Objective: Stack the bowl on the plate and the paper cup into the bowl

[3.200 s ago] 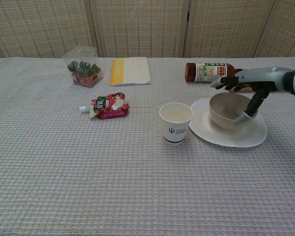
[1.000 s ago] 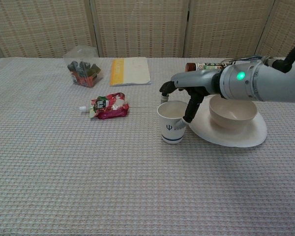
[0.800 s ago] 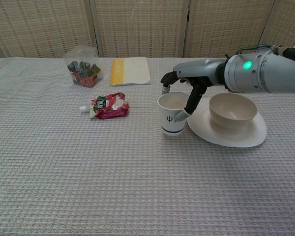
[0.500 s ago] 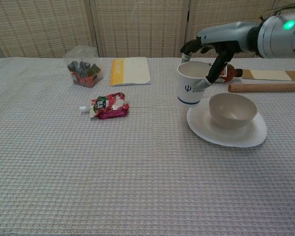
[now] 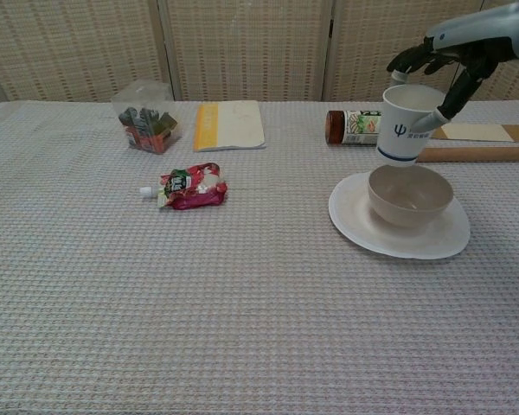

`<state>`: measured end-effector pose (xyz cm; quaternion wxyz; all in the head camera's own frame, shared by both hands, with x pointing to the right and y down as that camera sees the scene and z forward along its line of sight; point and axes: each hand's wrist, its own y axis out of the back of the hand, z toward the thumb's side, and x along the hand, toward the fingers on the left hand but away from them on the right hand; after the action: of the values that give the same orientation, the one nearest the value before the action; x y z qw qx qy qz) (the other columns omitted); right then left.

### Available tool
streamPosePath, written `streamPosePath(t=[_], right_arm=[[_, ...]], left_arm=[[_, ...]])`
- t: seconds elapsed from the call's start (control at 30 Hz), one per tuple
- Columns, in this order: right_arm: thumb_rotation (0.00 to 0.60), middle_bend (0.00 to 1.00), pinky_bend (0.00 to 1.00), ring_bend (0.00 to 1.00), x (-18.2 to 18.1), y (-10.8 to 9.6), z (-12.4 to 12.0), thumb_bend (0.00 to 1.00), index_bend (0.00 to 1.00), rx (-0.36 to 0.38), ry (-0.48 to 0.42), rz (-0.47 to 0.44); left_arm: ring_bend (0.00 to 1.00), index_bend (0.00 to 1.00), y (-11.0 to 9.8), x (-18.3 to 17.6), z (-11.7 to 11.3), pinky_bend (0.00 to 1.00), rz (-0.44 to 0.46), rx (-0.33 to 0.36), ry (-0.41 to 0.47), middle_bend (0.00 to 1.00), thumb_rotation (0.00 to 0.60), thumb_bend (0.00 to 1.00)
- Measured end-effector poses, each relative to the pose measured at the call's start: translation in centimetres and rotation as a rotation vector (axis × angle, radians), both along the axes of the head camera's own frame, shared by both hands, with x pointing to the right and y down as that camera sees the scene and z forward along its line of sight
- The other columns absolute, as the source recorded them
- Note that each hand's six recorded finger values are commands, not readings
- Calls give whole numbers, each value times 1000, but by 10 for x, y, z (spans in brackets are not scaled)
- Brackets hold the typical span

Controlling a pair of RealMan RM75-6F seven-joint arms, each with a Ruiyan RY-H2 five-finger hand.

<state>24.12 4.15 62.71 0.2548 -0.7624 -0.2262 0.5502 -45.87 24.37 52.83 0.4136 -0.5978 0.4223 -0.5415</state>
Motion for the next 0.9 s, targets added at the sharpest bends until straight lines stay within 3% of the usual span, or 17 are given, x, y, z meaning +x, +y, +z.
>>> streamPosePath(t=[0.43,0.9], right_arm=[[600,0,0,0,33,13,18,284,396,-56,54,-9],[600,0,0,0,18,17,41,284,396,-64,59,-46]], left_arm=[[0,67,0,3,3,163,8,-7,-1,0,600,255],[0,68,0,1,0,163,1,0,5,0,600,254]])
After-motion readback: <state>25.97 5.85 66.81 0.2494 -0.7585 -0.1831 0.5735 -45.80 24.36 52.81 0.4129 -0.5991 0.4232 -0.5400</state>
